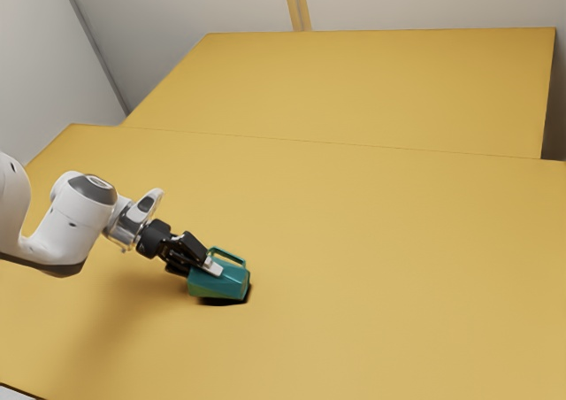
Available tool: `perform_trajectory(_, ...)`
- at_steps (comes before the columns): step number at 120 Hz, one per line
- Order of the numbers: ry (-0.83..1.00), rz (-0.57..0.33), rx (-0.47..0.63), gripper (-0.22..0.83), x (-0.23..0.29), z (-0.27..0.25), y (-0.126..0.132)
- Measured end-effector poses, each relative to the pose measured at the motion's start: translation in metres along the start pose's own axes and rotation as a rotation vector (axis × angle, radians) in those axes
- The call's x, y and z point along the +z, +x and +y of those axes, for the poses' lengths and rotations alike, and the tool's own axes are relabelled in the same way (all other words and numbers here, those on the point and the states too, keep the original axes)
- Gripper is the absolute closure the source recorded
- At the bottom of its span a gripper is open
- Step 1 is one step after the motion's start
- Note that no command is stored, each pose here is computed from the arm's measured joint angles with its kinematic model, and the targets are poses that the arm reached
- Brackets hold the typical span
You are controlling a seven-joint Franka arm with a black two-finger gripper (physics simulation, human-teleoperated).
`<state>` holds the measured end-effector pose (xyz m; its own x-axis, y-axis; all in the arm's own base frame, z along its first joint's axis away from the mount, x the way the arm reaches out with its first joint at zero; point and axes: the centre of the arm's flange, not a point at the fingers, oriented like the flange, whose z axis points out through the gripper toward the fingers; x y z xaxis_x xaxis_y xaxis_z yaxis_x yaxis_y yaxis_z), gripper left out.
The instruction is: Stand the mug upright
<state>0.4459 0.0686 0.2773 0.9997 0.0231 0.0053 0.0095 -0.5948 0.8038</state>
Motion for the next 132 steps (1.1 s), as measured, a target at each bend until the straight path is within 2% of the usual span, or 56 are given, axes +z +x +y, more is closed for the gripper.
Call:
perform_trajectory(27, -0.014, 0.011, 0.045, 0.72, -0.006, 0.016, 0.004)
perform_trajectory(50, -0.015, 0.04, 0.137, 0.74, -0.022, 0.054, 0.013)
perform_trajectory(63, 0.043, 0.033, 0.243, 0.74, -0.038, 0.091, 0.037)
perform_trajectory(77, 0.17, -0.028, 0.382, 0.74, -0.05, 0.137, 0.063)
perform_trajectory(93, 0.348, -0.111, 0.488, 0.74, -0.061, 0.167, 0.084)
perform_trajectory(132, 0.71, -0.324, 0.611, 0.76, -0.032, 0.18, 0.106)
